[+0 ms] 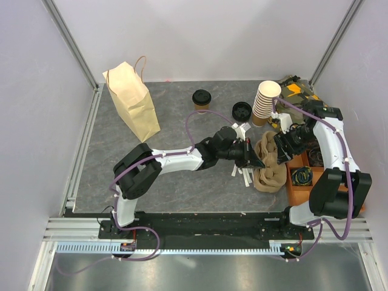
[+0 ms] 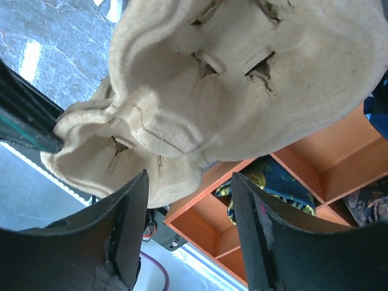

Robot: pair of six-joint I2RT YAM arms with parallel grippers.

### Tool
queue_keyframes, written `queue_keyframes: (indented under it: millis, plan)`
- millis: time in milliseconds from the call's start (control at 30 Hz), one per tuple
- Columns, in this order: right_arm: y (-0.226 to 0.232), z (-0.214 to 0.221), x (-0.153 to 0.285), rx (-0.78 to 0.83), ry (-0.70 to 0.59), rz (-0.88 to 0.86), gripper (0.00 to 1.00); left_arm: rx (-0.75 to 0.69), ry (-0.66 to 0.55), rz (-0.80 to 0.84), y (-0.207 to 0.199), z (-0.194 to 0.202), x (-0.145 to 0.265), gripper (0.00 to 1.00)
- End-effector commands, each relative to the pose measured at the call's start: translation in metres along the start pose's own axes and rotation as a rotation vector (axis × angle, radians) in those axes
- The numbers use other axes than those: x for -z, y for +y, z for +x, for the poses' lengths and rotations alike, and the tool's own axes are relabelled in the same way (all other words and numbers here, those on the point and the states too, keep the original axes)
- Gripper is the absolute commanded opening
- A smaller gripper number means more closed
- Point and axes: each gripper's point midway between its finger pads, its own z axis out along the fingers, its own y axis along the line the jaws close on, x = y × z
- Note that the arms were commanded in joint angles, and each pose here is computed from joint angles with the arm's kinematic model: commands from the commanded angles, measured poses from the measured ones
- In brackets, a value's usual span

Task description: Pack the takeout coffee

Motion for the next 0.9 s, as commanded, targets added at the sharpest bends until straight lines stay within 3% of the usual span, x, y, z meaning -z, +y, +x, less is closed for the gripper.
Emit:
queue_keyframes:
  millis: [0, 567, 867]
  plan:
    - [0.003, -0.010, 0.015, 0.001, -0.044, 0.003, 0.66, -0.052, -0.029, 0.145, -0.044, -0.011, 0.002, 0.02]
    - [0.008, -0.024, 0.052, -0.063, -0.152, -0.001, 0.68, -0.028, -0.043, 0.231, -0.063, -0.017, 0.017, 0.02]
    - [0.028, -0.051, 0.089, -0.140, -0.403, -0.067, 0.72, -0.059, -0.082, 0.271, -0.087, -0.037, 0.054, 0.02]
